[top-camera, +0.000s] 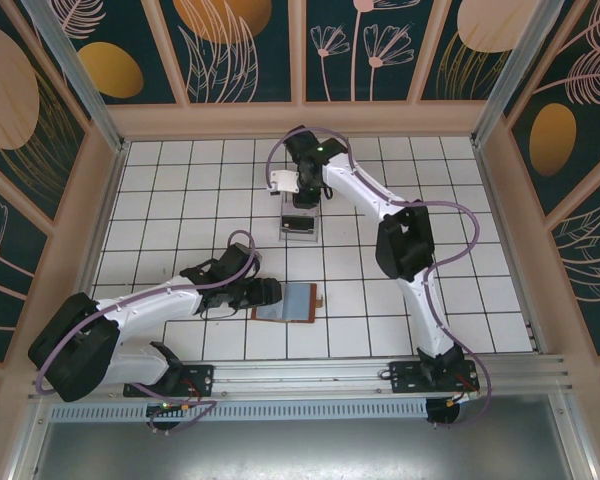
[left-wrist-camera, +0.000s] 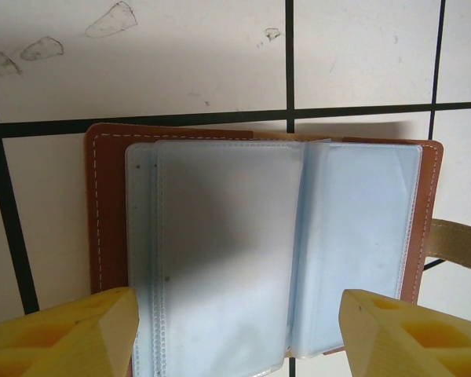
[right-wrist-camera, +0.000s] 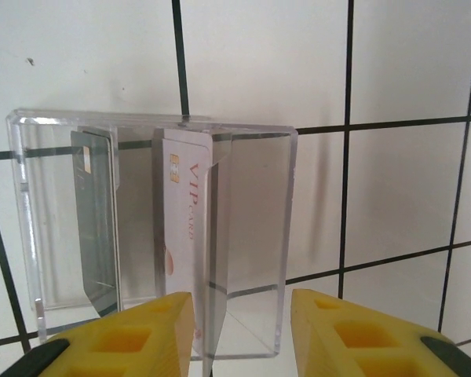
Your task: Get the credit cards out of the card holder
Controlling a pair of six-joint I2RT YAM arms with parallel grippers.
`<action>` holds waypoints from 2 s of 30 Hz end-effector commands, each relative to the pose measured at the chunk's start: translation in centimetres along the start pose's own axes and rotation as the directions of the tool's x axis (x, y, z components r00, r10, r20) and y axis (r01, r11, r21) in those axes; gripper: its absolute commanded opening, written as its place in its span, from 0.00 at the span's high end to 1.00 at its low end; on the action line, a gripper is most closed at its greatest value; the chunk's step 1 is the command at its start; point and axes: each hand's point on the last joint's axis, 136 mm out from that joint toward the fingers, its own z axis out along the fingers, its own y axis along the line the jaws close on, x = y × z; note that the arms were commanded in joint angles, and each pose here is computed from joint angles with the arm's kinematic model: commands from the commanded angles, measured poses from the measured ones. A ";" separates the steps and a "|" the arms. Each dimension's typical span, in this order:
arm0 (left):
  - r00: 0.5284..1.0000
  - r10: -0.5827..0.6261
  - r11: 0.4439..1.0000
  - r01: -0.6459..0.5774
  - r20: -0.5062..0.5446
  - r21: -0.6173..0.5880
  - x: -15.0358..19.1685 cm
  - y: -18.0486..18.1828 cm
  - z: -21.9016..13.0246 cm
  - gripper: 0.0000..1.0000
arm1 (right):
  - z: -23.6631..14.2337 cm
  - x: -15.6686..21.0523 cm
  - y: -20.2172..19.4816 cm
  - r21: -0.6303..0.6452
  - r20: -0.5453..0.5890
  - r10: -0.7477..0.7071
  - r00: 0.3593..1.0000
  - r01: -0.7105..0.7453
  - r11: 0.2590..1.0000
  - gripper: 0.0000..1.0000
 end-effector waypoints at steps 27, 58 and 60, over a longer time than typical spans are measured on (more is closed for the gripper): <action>1.000 -0.020 1.000 0.020 0.012 -0.017 0.2 0.6 -0.4 0.30 | 2.3 0.8 2.4 -0.104 -0.031 0.038 0.999 -0.041 0.994 0.61; 1.000 -0.022 1.000 0.022 0.020 -0.019 0.1 0.6 -0.5 0.30 | 0.8 0.6 -3.3 0.149 -0.054 0.039 0.998 -0.030 0.988 0.63; 1.000 -0.023 1.000 0.023 0.019 -0.020 0.1 0.7 -0.5 0.30 | 0.9 0.7 -3.5 0.159 -0.057 0.038 0.998 -0.029 0.987 0.63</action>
